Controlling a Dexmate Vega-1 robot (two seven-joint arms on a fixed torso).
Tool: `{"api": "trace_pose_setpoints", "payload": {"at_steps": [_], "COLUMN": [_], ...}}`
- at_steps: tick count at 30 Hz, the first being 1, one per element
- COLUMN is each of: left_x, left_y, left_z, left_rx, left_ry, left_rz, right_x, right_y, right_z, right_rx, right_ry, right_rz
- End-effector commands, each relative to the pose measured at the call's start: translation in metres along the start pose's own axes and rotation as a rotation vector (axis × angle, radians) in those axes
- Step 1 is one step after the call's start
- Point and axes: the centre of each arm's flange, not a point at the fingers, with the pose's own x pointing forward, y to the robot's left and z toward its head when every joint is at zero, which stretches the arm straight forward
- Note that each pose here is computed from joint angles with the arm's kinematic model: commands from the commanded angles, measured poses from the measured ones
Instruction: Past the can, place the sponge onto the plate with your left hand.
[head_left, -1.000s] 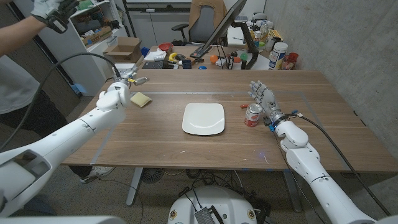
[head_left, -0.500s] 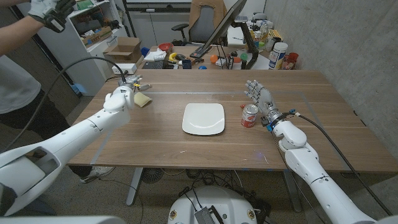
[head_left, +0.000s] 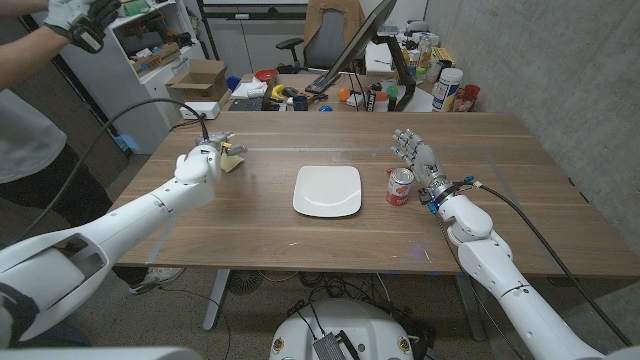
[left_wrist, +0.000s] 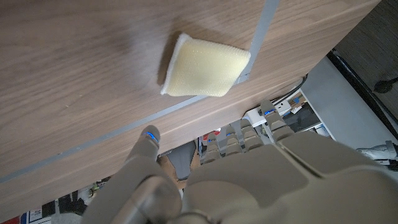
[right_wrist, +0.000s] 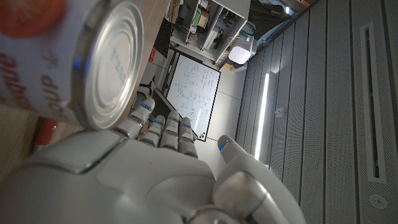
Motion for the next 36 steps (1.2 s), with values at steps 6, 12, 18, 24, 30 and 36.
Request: {"api": "trace_pose_setpoints", "payload": {"at_steps": [6, 12, 18, 24, 30, 36], "left_x": [0.006, 0.01, 0.017, 0.024, 0.03, 0.035], "left_y": [-0.028, -0.03, -0.034, -0.038, -0.039, -0.035], "left_z": [-0.01, -0.019, -0.024, -0.023, -0.019, -0.014], "left_rx": [0.016, 0.022, -0.02, -0.047, -0.031, -0.019], "left_ry": [0.052, 0.082, 0.084, 0.088, 0.082, 0.098], "left_rz": [-0.079, -0.087, -0.096, -0.116, -0.083, -0.055], "right_x": [-0.003, -0.006, -0.007, -0.006, -0.005, 0.0], "right_y": [0.0, -0.001, 0.0, 0.001, 0.0, 0.0], "right_z": [0.0, -0.001, -0.002, -0.001, -0.001, -0.003], "right_rx": [-0.002, -0.006, -0.014, -0.022, -0.028, -0.017], "right_ry": [0.006, 0.011, 0.022, 0.026, 0.03, 0.027], "right_rz": [0.001, -0.007, -0.011, -0.01, -0.02, -0.015]}}
